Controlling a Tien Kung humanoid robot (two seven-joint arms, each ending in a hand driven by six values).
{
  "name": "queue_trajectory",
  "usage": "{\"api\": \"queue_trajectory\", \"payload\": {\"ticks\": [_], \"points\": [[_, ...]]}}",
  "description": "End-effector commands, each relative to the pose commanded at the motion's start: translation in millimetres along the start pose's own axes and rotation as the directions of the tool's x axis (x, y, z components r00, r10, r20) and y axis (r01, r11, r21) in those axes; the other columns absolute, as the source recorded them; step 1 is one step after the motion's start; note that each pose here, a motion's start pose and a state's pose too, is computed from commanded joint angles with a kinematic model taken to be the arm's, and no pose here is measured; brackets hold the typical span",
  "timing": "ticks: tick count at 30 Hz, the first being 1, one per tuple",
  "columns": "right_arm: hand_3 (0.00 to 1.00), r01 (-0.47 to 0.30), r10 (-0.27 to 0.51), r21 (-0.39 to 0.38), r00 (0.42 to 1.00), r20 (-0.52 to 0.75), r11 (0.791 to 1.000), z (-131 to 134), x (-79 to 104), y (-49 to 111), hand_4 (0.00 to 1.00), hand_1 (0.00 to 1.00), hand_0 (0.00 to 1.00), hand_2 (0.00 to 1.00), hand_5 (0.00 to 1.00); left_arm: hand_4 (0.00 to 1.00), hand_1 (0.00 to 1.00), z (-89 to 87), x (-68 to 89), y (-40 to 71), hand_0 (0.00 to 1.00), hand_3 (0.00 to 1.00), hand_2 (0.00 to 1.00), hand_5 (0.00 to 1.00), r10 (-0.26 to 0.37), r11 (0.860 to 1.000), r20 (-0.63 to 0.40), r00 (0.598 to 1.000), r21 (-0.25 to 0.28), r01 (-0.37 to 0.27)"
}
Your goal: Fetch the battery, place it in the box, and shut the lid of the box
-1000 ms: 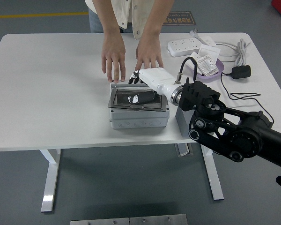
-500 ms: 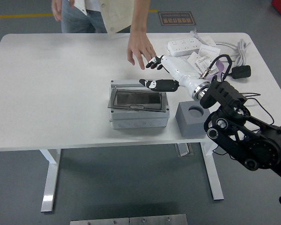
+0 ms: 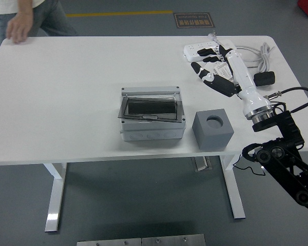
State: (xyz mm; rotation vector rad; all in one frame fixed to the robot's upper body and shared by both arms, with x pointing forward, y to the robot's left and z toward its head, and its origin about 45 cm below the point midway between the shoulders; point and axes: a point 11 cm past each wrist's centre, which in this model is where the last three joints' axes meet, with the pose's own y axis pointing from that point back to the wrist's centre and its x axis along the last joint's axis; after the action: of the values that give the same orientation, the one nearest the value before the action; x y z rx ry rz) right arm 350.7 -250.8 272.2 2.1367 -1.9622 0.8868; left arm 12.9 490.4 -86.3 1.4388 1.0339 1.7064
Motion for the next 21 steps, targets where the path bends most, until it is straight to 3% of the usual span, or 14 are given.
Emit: {"api": "queue_trajectory", "payload": {"ticks": [7,11,15,21], "points": [[0.599,-0.035,0.053,-0.076,0.966,0.254,0.997,22,-13.3,42.9,0.81,0.546,0.639,0.525,0.587,0.54,0.58,-2.9,1.2,-0.2,0.578,0.56,0.548,0.002,0.001,1.0,-0.006,1.0,0.003,-0.001],[0.578,-0.048,0.092,-0.122,0.918,0.385,0.991,26,-19.6,56.2,0.798,0.538,0.637,0.508,0.575,0.541,0.581,-1.3,0.6,-0.1,0.578,0.562,0.548,0.002,-0.001,1.0,-0.014,1.0,-0.002,0.001],[0.578,-0.051,0.125,-0.168,0.874,0.469,0.984,29,-23.5,57.9,0.798,0.538,0.637,0.508,0.575,0.541,0.581,2.5,1.7,0.0,0.578,0.562,0.548,0.002,0.0,1.0,-0.022,1.0,-0.01,0.0],[0.555,-0.054,0.142,-0.189,0.859,0.491,0.98,34,-20.2,44.4,0.783,0.522,0.611,0.494,0.558,0.54,0.58,6.3,1.7,0.2,0.578,0.561,0.548,0.002,-0.001,1.0,-0.025,1.0,-0.017,0.0]]}}
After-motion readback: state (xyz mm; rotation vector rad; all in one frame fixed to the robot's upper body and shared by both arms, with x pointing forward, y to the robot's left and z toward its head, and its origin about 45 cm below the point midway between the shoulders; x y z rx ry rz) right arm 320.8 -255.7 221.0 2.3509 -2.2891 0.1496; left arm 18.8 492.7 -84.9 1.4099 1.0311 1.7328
